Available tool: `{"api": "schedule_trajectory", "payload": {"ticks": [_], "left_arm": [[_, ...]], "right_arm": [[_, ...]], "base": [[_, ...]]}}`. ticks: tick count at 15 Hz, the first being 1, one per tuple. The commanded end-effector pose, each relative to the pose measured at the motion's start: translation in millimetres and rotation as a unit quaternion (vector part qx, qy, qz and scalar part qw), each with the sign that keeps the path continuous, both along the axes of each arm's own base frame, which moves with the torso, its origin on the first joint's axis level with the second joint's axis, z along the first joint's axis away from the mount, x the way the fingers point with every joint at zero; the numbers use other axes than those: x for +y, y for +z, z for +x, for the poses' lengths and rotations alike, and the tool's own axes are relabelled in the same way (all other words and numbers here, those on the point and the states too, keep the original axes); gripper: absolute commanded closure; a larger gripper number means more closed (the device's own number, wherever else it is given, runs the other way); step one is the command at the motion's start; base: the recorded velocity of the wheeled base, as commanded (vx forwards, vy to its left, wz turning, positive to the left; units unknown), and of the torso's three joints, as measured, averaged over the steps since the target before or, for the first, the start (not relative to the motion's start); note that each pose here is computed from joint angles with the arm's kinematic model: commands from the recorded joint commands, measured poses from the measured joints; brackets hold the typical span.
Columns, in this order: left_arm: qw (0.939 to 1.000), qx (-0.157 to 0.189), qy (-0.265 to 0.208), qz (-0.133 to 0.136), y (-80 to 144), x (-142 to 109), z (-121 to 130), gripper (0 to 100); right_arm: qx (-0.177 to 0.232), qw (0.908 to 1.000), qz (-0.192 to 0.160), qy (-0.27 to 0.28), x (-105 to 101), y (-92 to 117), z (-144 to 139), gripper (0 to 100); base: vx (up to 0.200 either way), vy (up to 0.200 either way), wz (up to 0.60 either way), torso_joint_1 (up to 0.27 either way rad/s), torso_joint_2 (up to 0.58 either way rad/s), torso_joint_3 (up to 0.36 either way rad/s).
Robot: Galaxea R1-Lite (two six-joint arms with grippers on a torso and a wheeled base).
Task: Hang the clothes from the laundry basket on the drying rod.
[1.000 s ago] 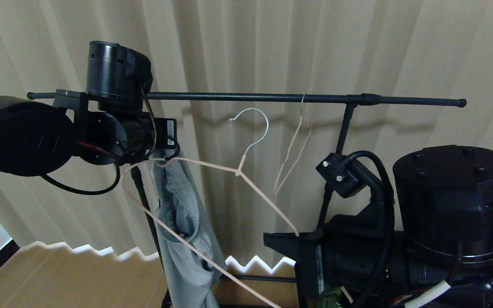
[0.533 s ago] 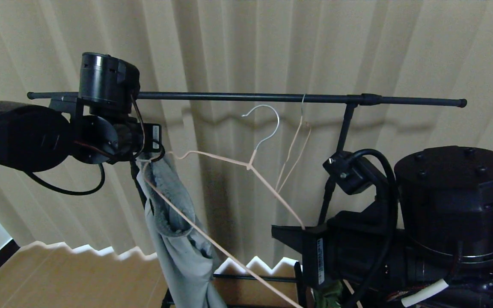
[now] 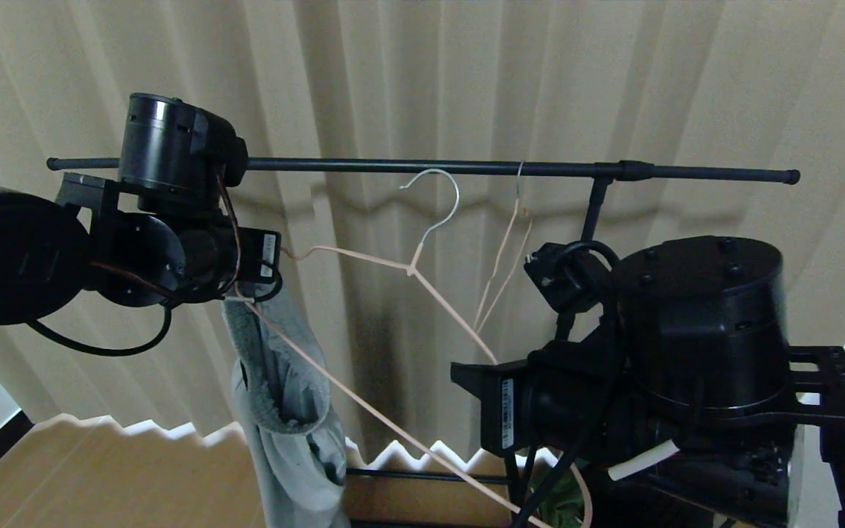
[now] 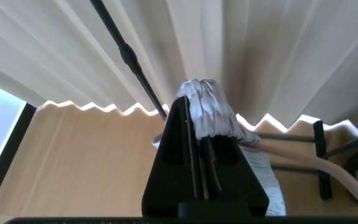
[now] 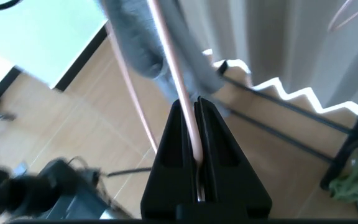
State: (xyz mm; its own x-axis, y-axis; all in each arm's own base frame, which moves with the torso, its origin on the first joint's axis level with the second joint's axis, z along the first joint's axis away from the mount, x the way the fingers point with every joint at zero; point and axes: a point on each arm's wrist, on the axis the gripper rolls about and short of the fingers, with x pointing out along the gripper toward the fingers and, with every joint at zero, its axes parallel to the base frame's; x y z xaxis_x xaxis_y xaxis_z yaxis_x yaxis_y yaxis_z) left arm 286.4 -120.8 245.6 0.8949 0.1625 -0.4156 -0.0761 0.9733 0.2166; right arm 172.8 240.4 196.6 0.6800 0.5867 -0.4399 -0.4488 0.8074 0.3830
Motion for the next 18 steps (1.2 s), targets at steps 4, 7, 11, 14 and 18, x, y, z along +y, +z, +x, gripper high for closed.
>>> {"api": "schedule_trajectory", "payload": {"ticks": [4, 7, 11, 14, 18], "left_arm": [[0.9999, -0.009, 0.003, -0.010, 4, 1, 0, 100], [0.9995, -0.019, 0.016, -0.021, 8, 0, 16, 100], [0.9996, 0.000, 0.025, -0.010, -1, 4, 20, 100], [0.9998, 0.018, 0.011, -0.002, -8, -6, 21, 100], [0.9998, 0.018, 0.008, -0.003, -10, -12, 26, 100]], "right_arm": [[0.003, 1.0000, -0.007, -0.002, 4, -4, 2, 100], [0.005, 0.9991, -0.034, -0.024, 3, -12, 2, 100], [-0.004, 0.9975, -0.039, -0.059, -2, -11, 11, 100], [-0.012, 0.9977, -0.029, -0.060, 1, -9, 14, 100], [-0.010, 0.9978, -0.033, -0.057, 15, -19, 22, 100]], "base": [[0.000, 0.000, 0.00, 0.000, 0.00, 0.000], [0.000, 0.000, 0.00, 0.000, 0.00, 0.000], [0.000, 0.000, 0.00, 0.000, 0.00, 0.000], [0.000, 0.000, 0.00, 0.000, 0.00, 0.000], [0.000, 0.000, 0.00, 0.000, 0.00, 0.000]]}}
